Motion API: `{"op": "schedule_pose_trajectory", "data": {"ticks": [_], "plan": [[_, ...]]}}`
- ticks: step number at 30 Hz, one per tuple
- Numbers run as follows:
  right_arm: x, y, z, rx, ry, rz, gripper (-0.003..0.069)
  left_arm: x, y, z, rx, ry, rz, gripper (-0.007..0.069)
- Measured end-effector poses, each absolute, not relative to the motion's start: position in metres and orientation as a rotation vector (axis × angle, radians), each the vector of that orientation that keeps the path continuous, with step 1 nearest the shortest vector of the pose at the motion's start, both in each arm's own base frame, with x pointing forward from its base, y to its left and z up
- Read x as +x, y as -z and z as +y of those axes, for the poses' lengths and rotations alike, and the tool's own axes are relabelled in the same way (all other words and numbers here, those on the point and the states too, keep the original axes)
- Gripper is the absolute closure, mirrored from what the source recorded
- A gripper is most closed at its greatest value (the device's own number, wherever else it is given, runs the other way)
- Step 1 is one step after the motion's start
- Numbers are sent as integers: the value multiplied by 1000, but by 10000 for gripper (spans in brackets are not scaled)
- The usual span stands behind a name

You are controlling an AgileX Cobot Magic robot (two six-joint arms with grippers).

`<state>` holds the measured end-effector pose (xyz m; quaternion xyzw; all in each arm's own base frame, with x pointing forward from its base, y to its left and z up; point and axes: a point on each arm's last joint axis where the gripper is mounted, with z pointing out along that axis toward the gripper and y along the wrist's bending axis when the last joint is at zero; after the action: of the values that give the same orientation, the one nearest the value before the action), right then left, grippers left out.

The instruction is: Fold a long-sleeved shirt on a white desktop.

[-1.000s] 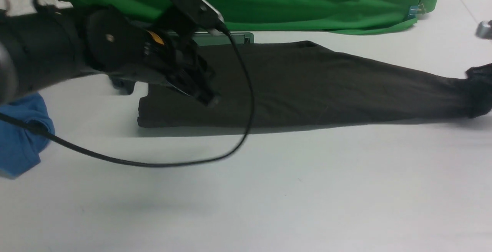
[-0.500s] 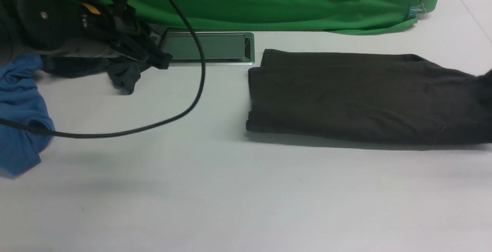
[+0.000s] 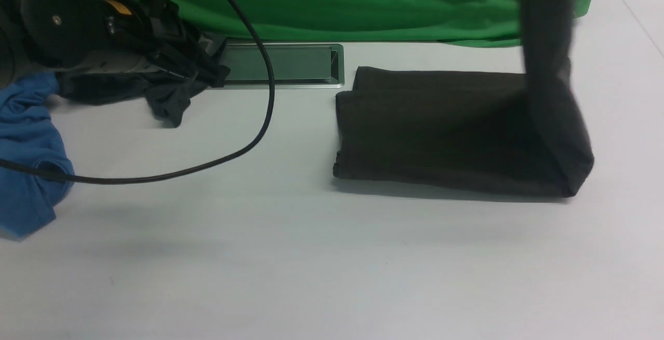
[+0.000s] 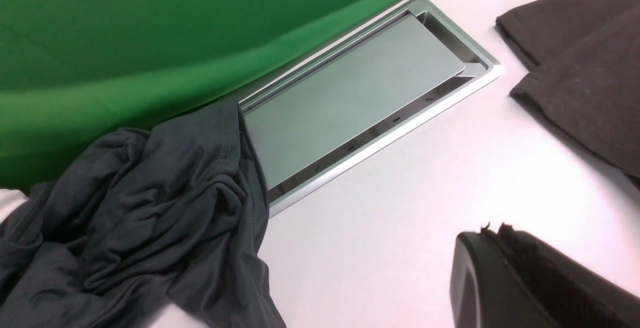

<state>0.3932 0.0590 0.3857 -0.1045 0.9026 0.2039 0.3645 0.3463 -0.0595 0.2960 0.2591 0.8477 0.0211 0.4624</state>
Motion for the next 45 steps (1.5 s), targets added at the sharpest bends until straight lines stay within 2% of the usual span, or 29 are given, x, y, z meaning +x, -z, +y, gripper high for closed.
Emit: {"op": "schedule_pose_trajectory", "data": {"ticks": [6, 16, 19, 21, 23, 24, 25, 27, 31, 35, 36, 37, 38, 40, 41, 44, 45], "plan": [[414, -359, 110, -381, -618, 2364, 579, 346, -296, -60, 634, -50, 2085, 608], [433, -323, 155, -435, -701, 2419, 569, 346, -296, -60, 625, -42, 2087, 608], [435, -315, 167, -411, -733, 2425, 449, 346, -296, -60, 603, -22, 2089, 608], [434, -316, 172, -405, -765, 2416, 312, 346, -297, -61, 589, -8, 2091, 608], [434, -319, 174, -403, -779, 2407, 245, 346, -297, -61, 583, -1, 2092, 608], [433, -325, 174, -412, -791, 2397, 156, 346, -297, -61, 570, 10, 2092, 608], [431, -330, 174, -423, -796, 2393, 131, 346, -297, -62, 562, 18, 2093, 608], [427, -343, 170, -446, -797, 2390, 128, 346, -297, -62, 550, 32, 2093, 608], [416, -365, 149, -499, -698, 2408, 233, 346, -298, -69, 565, 51, 2081, 608], [407, -375, 115, -511, -427, 2484, 432, 341, -298, -97, 648, 98, 2051, 608], [407, -371, 100, -483, -300, 2526, 497, 341, -299, -112, 685, 139, 2049, 608], [406, -369, 98, -476, -287, 2536, 518, 342, -298, -113, 685, 142, 2051, 608], [407, -359, 85, -442, -221, 2583, 573, 342, -297, -131, 735, 192, 2057, 608], [408, -343, 72, -407, -177, 2637, 610, 346, -295, -147, 786, 229, 2066, 608], [411, -321, 62, -363, -157, 2681, 629, 353, -291, -164, 831, 260, 2071, 608], [418, -287, 52, -307, -143, 2687, 638, 368, -285, -182, 866, 282, 2070, 608], [425, -266, 45, -273, -132, 2683, 639, 380, -274, -191, 879, 298, 2097, 608]]}}
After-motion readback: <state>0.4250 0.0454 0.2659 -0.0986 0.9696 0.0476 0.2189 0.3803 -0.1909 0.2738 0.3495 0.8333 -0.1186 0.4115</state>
